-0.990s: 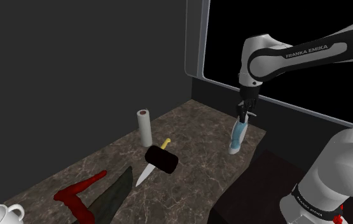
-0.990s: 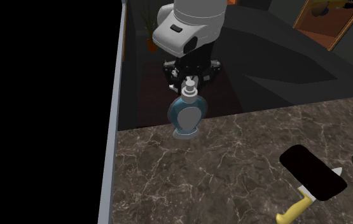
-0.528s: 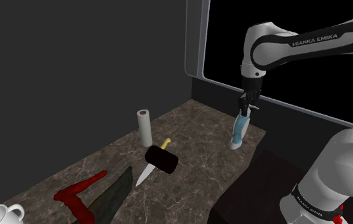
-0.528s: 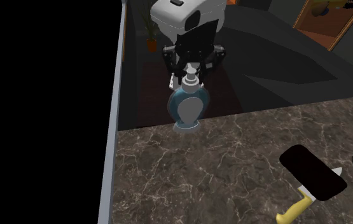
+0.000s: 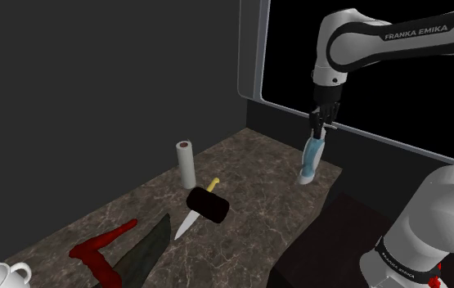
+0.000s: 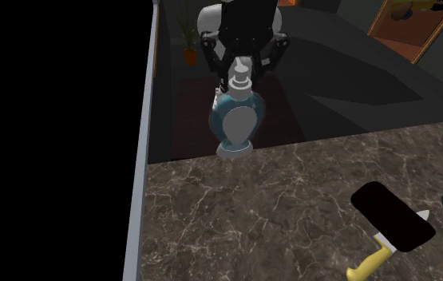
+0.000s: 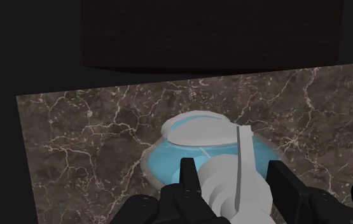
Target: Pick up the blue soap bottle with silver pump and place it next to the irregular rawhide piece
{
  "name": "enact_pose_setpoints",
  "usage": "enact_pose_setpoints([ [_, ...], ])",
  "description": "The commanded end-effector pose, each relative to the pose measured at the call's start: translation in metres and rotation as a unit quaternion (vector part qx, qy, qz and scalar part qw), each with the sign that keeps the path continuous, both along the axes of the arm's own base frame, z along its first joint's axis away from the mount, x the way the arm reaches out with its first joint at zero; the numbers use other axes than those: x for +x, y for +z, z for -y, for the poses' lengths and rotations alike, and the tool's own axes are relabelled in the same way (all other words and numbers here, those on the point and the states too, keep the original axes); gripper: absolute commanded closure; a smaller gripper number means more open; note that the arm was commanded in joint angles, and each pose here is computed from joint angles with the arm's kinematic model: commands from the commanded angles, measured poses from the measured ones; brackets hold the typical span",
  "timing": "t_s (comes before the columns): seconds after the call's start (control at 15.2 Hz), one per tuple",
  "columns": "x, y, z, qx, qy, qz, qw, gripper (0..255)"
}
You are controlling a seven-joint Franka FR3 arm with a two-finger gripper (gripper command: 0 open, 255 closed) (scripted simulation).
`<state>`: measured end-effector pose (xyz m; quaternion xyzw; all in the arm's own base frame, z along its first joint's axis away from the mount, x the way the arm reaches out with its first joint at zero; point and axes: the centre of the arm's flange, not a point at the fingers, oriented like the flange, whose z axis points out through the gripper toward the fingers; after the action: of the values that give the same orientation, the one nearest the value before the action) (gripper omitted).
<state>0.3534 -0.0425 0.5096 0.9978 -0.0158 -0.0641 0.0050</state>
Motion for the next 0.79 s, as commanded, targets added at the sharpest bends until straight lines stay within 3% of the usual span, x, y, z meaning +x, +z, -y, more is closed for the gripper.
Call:
enact_pose_setpoints([
  [0.0, 0.0, 0.012, -0.001, 0.0, 0.0, 0.0, 1.0, 255],
  [0.73, 0.0, 0.07, -0.001, 0.0, 0.0, 0.0, 1.0, 255],
])
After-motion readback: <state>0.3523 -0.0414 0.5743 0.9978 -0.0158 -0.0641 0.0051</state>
